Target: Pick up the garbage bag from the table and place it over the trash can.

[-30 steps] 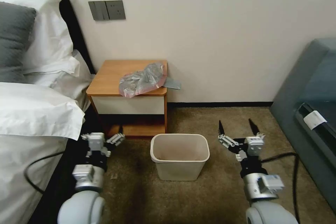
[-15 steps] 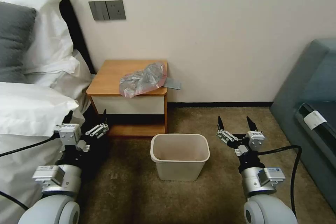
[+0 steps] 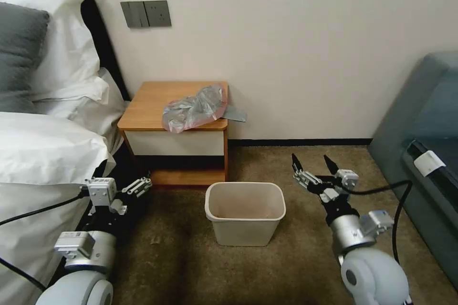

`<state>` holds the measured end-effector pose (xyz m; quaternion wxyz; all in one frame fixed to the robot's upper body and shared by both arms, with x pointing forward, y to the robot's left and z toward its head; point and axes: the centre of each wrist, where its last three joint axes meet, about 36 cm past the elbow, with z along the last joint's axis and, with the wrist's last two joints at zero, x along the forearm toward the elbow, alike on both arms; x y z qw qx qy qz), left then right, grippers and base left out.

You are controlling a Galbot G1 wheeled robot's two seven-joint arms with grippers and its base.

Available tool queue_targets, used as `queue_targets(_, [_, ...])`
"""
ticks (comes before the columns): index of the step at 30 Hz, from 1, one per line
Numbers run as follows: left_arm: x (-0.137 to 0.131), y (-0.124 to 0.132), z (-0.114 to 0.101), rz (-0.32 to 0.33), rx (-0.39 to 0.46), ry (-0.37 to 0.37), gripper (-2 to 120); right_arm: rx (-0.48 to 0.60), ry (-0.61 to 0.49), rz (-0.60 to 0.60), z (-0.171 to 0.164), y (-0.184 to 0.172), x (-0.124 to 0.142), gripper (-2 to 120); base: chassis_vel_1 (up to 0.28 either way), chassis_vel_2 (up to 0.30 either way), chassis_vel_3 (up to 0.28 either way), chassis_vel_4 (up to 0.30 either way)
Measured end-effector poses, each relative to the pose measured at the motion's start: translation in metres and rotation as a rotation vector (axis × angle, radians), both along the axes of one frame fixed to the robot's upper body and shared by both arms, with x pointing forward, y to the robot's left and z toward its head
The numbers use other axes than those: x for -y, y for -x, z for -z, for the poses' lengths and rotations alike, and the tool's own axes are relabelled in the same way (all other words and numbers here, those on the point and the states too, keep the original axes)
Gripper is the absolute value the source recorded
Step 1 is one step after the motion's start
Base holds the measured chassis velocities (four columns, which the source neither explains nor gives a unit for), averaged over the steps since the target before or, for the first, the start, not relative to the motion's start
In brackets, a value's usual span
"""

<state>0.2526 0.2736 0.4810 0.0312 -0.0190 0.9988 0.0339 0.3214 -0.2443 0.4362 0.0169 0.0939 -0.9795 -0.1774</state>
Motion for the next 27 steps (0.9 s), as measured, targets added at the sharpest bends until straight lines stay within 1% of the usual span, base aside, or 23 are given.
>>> queue_targets(2, [0.000,0.000,-0.001,0.000,0.002,-0.001,100,-0.047,-0.085,-0.045,0.003,-0.014,0.006,100,0.000,0.000,0.000,0.000])
queue_targets(3, [0.000,0.000,-0.001,0.000,0.002,-0.001,100,-0.047,-0.085,-0.045,0.003,-0.014,0.006,100,0.000,0.000,0.000,0.000])
queue_targets(6, [0.000,0.000,-0.001,-0.001,0.001,-0.003,100,-0.096,-0.171,-0.088,0.008,-0.031,0.009,100,0.000,0.000,0.000,0.000])
queue_targets(7, [0.000,0.000,-0.001,-0.001,0.001,-0.003,100,-0.096,-0.171,-0.088,0.008,-0.031,0.009,100,0.000,0.000,0.000,0.000])
queue_targets(9, [-0.001,0.000,-0.002,-0.001,-0.001,-0.015,100,-0.118,-0.234,-0.114,0.011,-0.048,0.003,100,0.000,0.000,0.000,0.000])
queue_targets(10, [-0.002,0.000,-0.002,-0.003,-0.001,-0.020,100,-0.132,-0.282,-0.137,0.011,-0.060,-0.003,100,0.000,0.000,0.000,0.000])
queue_targets(11, [-0.002,0.000,-0.002,-0.003,-0.001,-0.020,100,-0.132,-0.282,-0.137,0.011,-0.060,-0.003,100,0.000,0.000,0.000,0.000])
queue_targets(13, [-0.003,0.000,-0.002,-0.009,0.001,-0.023,100,-0.162,-0.367,-0.181,0.007,-0.079,-0.014,100,0.000,0.000,0.000,0.000])
queue_targets(14, [-0.003,0.000,-0.002,-0.009,0.001,-0.023,100,-0.162,-0.367,-0.181,0.007,-0.079,-0.014,100,0.000,0.000,0.000,0.000])
queue_targets(17, [-0.004,0.001,-0.002,-0.015,0.003,-0.022,100,-0.216,-0.497,-0.247,0.000,-0.103,-0.030,100,0.000,0.000,0.000,0.000])
queue_targets(18, [-0.004,0.001,-0.002,-0.015,0.003,-0.022,100,-0.216,-0.497,-0.247,0.000,-0.103,-0.030,100,0.000,0.000,0.000,0.000])
queue_targets(19, [-0.004,0.001,-0.003,-0.017,0.004,-0.023,100,-0.235,-0.545,-0.263,-0.002,-0.110,-0.034,100,0.000,0.000,0.000,0.000])
queue_targets(21, [-0.005,0.002,-0.005,-0.020,0.010,-0.024,100,-0.291,-0.692,-0.300,-0.007,-0.128,-0.042,100,0.000,0.000,0.000,0.000])
queue_targets(22, [-0.005,0.002,-0.005,-0.020,0.011,-0.024,100,-0.302,-0.718,-0.304,-0.007,-0.132,-0.043,100,0.000,0.000,0.000,0.000])
queue_targets(23, [-0.005,0.002,-0.005,-0.020,0.011,-0.024,100,-0.302,-0.718,-0.304,-0.007,-0.132,-0.043,100,0.000,0.000,0.000,0.000])
queue_targets(25, [-0.005,0.002,-0.006,-0.021,0.016,-0.024,100,-0.357,-0.843,-0.313,-0.006,-0.152,-0.044,100,0.000,0.000,0.000,0.000])
queue_targets(26, [-0.005,0.002,-0.006,-0.021,0.016,-0.024,100,-0.357,-0.843,-0.313,-0.006,-0.152,-0.044,100,0.000,0.000,0.000,0.000])
queue_targets(27, [-0.005,0.002,-0.007,-0.020,0.017,-0.024,100,-0.370,-0.876,-0.316,-0.004,-0.159,-0.044,100,0.000,0.000,0.000,0.000])
